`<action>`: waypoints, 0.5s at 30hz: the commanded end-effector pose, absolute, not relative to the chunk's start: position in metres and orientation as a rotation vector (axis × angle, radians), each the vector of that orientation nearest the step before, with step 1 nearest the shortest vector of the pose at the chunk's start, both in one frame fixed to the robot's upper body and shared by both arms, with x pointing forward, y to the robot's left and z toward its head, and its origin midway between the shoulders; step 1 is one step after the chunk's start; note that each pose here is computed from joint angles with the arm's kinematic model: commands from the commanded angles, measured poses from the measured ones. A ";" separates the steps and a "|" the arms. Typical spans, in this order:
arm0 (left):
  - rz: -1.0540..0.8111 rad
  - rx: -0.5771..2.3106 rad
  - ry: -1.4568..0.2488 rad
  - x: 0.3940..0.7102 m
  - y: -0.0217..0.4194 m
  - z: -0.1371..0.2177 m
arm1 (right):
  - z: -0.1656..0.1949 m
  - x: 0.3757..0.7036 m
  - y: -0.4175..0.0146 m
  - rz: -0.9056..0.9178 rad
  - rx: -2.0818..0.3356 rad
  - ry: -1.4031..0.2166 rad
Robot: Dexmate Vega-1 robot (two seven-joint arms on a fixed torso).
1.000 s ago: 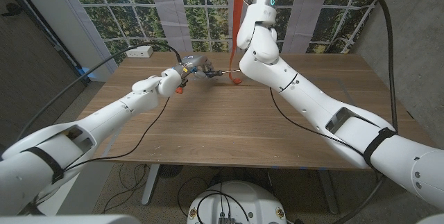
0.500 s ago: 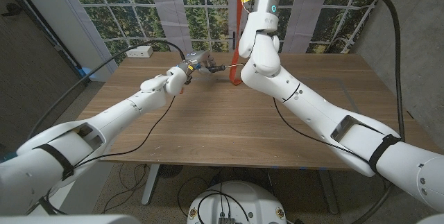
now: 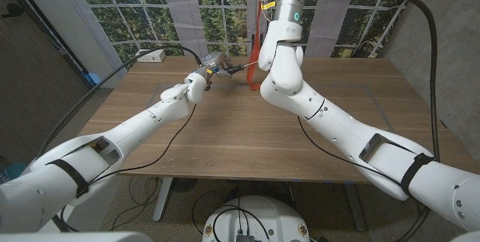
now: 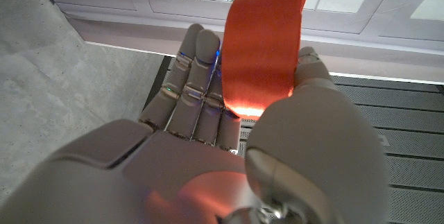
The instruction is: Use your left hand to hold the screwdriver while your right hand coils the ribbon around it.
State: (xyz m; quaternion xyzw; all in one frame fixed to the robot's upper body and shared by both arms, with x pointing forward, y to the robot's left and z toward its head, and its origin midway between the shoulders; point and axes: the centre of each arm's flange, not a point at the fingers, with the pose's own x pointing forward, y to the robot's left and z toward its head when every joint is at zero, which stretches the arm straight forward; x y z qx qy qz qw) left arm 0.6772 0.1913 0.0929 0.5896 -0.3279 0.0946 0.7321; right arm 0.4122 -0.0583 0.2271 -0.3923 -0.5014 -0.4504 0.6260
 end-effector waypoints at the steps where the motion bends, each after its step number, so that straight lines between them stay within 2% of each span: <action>1: 0.242 1.230 -0.699 0.678 0.193 0.099 | 0.197 0.407 -0.077 -1.054 -0.855 -1.079; 15: 0.248 1.094 -0.706 0.682 0.196 0.116 | 0.165 0.409 -0.074 -0.989 -0.863 -1.030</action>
